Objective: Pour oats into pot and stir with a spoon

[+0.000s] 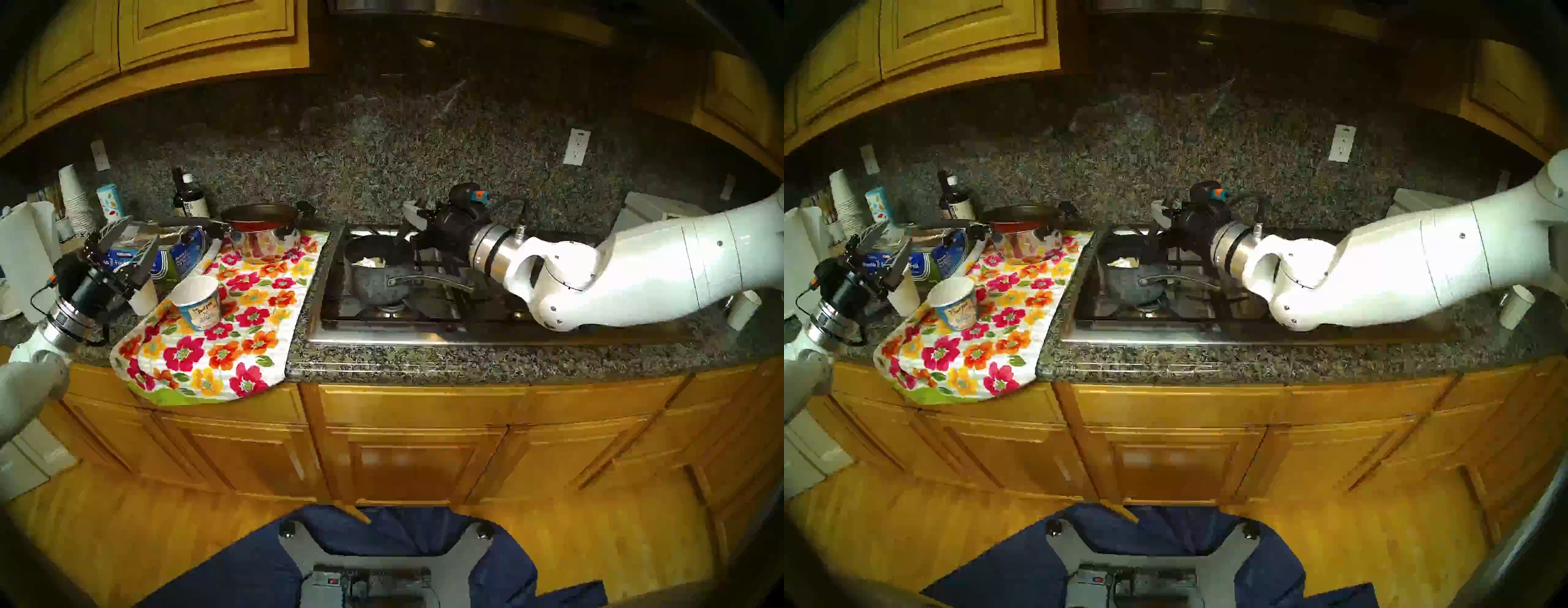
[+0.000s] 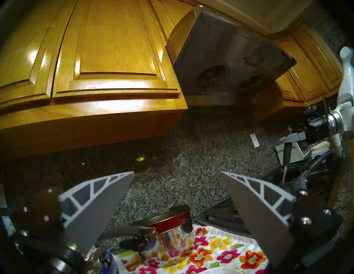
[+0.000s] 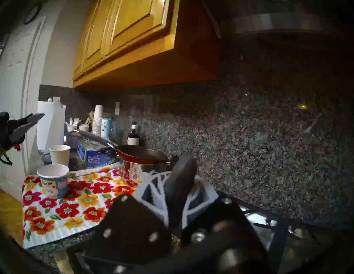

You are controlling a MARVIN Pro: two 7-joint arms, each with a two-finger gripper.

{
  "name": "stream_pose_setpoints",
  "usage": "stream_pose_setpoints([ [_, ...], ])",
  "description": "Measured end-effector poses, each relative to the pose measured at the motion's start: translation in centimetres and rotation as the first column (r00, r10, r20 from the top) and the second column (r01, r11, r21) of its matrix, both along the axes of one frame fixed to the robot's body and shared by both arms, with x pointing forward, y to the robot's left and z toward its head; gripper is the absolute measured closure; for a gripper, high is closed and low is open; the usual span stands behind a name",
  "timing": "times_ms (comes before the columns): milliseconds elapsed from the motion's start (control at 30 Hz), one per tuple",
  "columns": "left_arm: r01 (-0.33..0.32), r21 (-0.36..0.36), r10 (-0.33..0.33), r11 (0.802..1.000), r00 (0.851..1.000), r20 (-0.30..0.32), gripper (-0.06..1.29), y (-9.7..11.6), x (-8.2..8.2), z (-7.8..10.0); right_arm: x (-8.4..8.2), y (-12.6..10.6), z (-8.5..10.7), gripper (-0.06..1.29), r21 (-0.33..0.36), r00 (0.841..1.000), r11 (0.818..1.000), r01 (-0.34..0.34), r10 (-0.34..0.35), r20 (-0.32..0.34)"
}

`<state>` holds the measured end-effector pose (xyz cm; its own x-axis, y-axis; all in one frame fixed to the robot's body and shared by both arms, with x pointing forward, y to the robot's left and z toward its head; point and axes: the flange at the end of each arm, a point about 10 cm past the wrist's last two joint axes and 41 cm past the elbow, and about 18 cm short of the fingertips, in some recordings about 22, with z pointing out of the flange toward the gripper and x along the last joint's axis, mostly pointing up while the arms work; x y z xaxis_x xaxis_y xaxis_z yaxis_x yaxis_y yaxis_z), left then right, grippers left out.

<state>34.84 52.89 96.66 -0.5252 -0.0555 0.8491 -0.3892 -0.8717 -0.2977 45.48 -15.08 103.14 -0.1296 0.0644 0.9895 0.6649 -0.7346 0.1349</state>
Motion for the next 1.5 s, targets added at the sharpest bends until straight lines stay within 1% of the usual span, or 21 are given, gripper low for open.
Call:
stream_pose_setpoints([
  [433, 0.000, 0.001, 0.000, 1.000, 1.000, 0.000, 0.02, 0.0, 0.0, 0.0, -0.3, -2.3, 0.2, 1.21, -0.105, 0.999, 0.994, -0.039, 0.036, -0.029],
  [600, 0.000, 0.001, 0.000, 1.000, 1.000, 0.000, 0.01, 0.0, 0.0, 0.0, 0.1, -3.0, 0.9, 1.21, -0.146, 0.998, 0.988, -0.054, 0.050, -0.028],
  [800, 0.000, 0.001, 0.000, 1.000, 1.000, 0.000, 0.01, 0.0, -0.1, 0.0, 0.8, -3.5, 2.0, 1.21, -0.176, 0.998, 0.982, -0.063, 0.061, -0.020],
  [933, 0.000, 0.001, 0.000, 1.000, 1.000, 0.001, 0.02, 0.0, -0.1, 0.0, 1.1, -3.2, 2.3, 1.21, -0.182, 0.997, 0.981, -0.073, 0.069, -0.028],
  [1133, 0.000, 0.001, 0.000, 1.000, 1.000, 0.003, 0.02, 0.0, -0.1, 0.0, 1.1, -2.1, 2.6, 1.21, -0.183, 0.995, 0.978, -0.098, 0.091, -0.044],
  [1333, 0.000, 0.001, 0.000, 1.000, 1.000, 0.004, 0.01, 0.0, -0.1, 0.0, 1.1, -1.3, 2.8, 1.23, -0.166, 0.993, 0.980, -0.110, 0.104, -0.048],
  [1433, 0.000, 0.002, 0.000, 1.000, 1.000, 0.004, 0.01, 0.0, -0.1, 0.1, 0.9, -0.8, 2.6, 1.23, -0.158, 0.992, 0.980, -0.121, 0.113, -0.055],
  [1500, 0.000, 0.002, 0.000, 1.000, 1.000, 0.004, 0.01, 0.0, -0.1, 0.0, 0.5, -0.2, 1.9, 1.23, -0.154, 0.990, 0.979, -0.132, 0.123, -0.070],
])
